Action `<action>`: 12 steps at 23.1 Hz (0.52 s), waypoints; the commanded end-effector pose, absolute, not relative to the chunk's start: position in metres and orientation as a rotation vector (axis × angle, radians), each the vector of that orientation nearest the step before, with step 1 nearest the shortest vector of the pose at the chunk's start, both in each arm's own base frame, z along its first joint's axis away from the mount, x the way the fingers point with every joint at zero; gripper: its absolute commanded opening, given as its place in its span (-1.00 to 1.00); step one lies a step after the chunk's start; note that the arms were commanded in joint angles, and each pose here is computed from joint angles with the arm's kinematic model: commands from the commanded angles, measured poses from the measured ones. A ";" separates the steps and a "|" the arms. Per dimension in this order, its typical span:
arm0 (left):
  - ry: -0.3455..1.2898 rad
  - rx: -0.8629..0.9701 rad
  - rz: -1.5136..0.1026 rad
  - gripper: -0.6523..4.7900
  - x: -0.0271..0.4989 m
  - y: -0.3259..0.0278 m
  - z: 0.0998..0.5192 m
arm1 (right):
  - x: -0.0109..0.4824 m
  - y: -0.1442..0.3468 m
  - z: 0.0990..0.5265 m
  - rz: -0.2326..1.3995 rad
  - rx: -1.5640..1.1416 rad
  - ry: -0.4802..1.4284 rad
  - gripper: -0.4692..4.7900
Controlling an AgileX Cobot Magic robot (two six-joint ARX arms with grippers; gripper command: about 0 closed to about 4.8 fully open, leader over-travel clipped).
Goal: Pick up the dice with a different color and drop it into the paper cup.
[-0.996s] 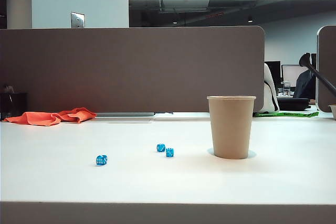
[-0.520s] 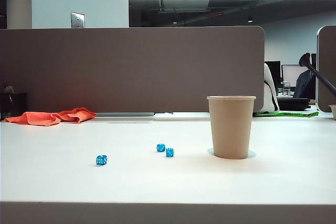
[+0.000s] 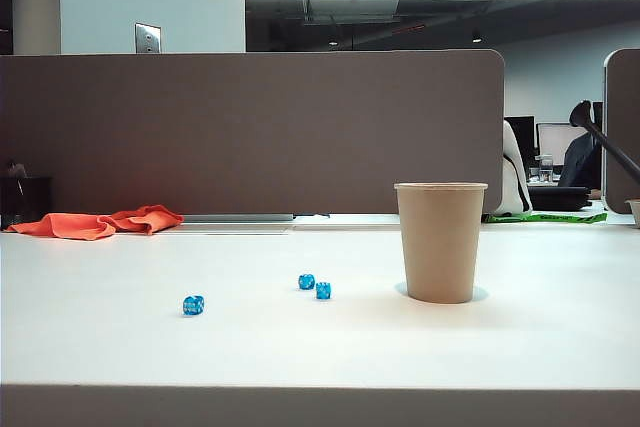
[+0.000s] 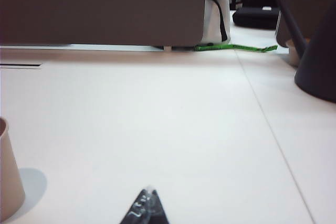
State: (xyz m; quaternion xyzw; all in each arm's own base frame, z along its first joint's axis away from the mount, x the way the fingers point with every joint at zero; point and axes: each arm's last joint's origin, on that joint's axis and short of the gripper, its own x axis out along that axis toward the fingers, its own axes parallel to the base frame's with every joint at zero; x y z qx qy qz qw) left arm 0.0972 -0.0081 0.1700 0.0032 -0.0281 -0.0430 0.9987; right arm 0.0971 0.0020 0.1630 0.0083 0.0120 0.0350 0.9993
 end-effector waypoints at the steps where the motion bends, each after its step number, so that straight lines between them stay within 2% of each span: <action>1: -0.073 0.003 -0.089 -0.78 0.097 -0.008 0.172 | 0.097 0.002 0.164 0.067 0.027 0.011 -0.83; 12: -0.095 -0.019 -0.094 -0.78 0.097 -0.008 0.175 | 0.097 0.002 0.169 0.088 0.055 -0.040 -0.83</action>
